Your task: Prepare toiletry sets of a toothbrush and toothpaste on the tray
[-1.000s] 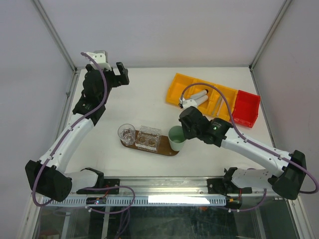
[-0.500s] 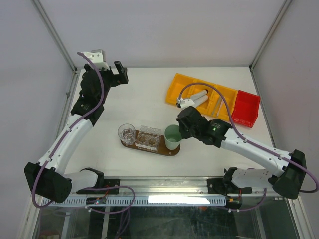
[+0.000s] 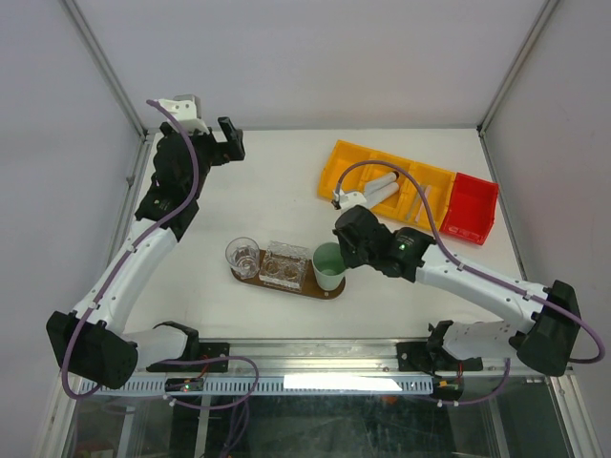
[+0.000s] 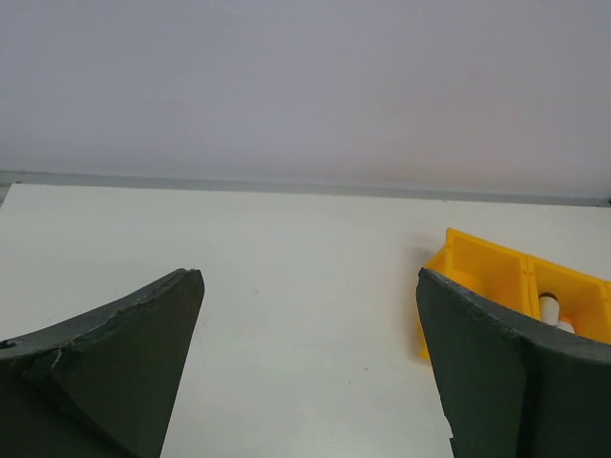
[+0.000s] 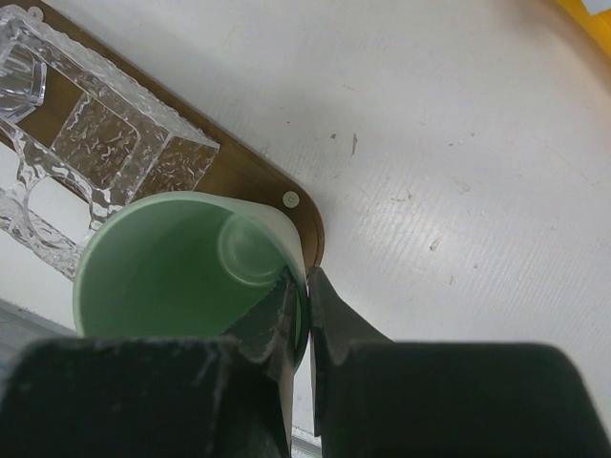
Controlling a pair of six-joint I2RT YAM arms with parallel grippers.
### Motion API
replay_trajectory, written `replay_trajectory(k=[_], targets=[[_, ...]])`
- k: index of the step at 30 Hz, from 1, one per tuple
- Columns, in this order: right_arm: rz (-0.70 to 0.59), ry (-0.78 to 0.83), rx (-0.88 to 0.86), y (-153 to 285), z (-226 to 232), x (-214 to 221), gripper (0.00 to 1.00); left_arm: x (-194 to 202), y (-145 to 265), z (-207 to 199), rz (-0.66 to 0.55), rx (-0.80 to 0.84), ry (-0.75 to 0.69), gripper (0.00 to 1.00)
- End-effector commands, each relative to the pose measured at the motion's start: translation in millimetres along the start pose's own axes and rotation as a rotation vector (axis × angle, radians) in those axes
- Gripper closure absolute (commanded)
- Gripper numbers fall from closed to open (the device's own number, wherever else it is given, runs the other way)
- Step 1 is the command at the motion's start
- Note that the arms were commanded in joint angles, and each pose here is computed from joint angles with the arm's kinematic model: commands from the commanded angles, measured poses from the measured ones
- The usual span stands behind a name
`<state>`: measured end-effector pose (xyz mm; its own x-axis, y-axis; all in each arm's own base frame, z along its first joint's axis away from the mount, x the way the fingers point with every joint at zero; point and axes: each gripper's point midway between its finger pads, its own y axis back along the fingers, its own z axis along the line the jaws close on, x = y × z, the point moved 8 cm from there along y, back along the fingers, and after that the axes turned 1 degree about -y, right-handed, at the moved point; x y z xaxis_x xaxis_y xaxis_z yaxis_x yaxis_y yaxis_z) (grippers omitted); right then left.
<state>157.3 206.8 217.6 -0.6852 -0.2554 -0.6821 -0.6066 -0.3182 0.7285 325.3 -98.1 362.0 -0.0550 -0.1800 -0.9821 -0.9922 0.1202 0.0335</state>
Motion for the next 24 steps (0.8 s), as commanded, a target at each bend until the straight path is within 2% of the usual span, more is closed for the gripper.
replay_trajectory(k=[1,24], targets=[[-0.051,-0.019,-0.005,0.5,4.6,-7.2,1.00,-34.4,10.5,-1.2,-0.106,0.020,0.032,0.01],[-0.056,-0.010,0.028,0.2,6.7,-3.4,1.00,-34.3,10.7,-0.5,-0.105,0.022,0.039,0.01]])
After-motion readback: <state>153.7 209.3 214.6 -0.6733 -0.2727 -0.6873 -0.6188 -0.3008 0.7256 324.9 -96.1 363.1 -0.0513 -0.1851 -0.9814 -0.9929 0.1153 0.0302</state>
